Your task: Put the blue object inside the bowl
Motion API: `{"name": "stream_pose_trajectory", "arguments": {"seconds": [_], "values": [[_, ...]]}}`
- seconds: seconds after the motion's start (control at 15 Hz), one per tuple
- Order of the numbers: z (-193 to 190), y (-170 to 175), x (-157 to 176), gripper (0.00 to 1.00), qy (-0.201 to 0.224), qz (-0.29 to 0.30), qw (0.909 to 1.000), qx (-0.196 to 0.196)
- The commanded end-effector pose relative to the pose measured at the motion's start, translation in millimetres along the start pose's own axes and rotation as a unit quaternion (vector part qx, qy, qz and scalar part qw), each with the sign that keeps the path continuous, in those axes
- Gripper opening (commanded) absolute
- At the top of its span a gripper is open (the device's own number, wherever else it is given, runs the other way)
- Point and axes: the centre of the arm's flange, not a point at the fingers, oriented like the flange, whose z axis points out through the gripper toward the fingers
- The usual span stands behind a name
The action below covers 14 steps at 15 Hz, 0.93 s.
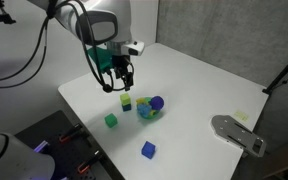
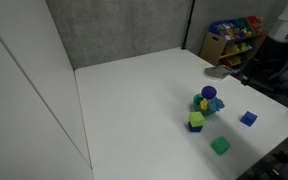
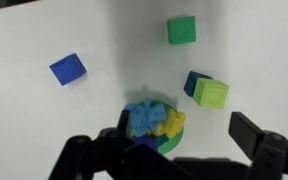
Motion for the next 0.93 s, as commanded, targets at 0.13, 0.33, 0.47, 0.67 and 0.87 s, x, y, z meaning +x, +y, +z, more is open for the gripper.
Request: {"name": "stream_pose_trajectory", "arguments": {"seconds": [0.13, 0.33, 0.47, 0.67, 0.87], "values": [[-102, -2, -17, 1.00, 0.018, -0.001, 0.9997, -0.014], [-142, -2, -22, 1.00, 0.000, -0.020, 0.9987, -0.047], [-159, 0, -23, 1.00, -0.008, -0.024, 0.9972, -0.070], [-173, 2, -25, 1.00, -0.021, -0.049, 0.9961, -0.069], [-174, 4, -23, 1.00, -0.040, -0.089, 0.9933, -0.062]]}}
